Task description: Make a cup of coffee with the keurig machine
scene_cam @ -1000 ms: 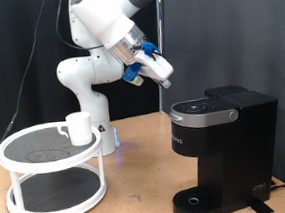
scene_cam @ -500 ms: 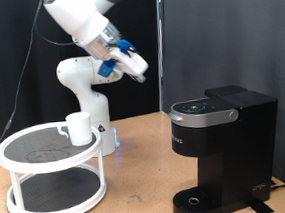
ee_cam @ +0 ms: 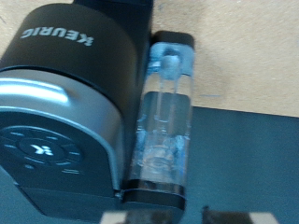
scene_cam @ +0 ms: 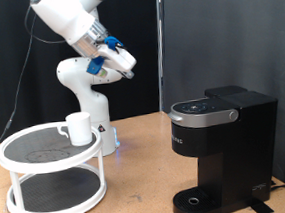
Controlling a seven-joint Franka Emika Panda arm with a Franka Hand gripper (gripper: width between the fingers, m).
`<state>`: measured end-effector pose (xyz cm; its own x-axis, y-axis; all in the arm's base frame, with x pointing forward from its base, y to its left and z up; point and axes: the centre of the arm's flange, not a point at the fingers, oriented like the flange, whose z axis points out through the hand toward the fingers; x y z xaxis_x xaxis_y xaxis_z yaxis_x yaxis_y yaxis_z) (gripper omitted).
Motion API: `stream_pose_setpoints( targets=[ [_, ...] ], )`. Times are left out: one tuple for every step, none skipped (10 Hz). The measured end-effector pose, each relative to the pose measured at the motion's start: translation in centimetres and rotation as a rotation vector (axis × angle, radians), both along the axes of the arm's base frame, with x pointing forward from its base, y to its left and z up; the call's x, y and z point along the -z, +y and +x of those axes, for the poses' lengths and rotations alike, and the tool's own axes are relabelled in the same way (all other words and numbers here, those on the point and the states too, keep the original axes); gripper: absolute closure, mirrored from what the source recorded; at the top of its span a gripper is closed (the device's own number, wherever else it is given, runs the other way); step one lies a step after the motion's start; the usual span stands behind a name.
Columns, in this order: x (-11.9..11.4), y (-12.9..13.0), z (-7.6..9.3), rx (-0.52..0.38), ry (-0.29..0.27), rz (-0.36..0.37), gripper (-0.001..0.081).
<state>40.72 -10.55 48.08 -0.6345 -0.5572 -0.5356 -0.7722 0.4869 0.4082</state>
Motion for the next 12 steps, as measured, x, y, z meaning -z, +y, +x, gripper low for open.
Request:
stream_pose_setpoints(
  targets=[
    [-0.4,-1.2,-0.9,-0.016,-0.021,0.014,0.0806],
    [-0.7,-2.4,-2.0,-0.035,-0.025,0.030,0.0806],
    [-0.9,-3.6,-3.2,-0.067,-0.008,0.042,0.0806],
    [-1.0,-4.7,-4.4,-0.101,0.012,0.049,0.0806],
    [-1.1,-5.9,-5.5,-0.131,0.029,0.052,0.0806],
    [-1.2,-7.1,-6.5,-0.127,0.037,0.054,0.0806],
    [-1.4,-7.6,-7.1,-0.118,0.035,0.059,0.0806],
    [-1.3,-7.6,-7.0,-0.120,0.037,0.060,0.0806],
    [-1.2,-7.7,-6.9,-0.098,0.031,0.055,0.0806],
    [-1.1,-8.2,-6.6,-0.050,-0.003,0.050,0.0806],
    [-0.9,-9.0,-6.9,0.000,-0.033,0.052,0.0806],
    [-0.9,-10.0,-7.6,0.036,-0.043,0.057,0.0806]
  ],
)
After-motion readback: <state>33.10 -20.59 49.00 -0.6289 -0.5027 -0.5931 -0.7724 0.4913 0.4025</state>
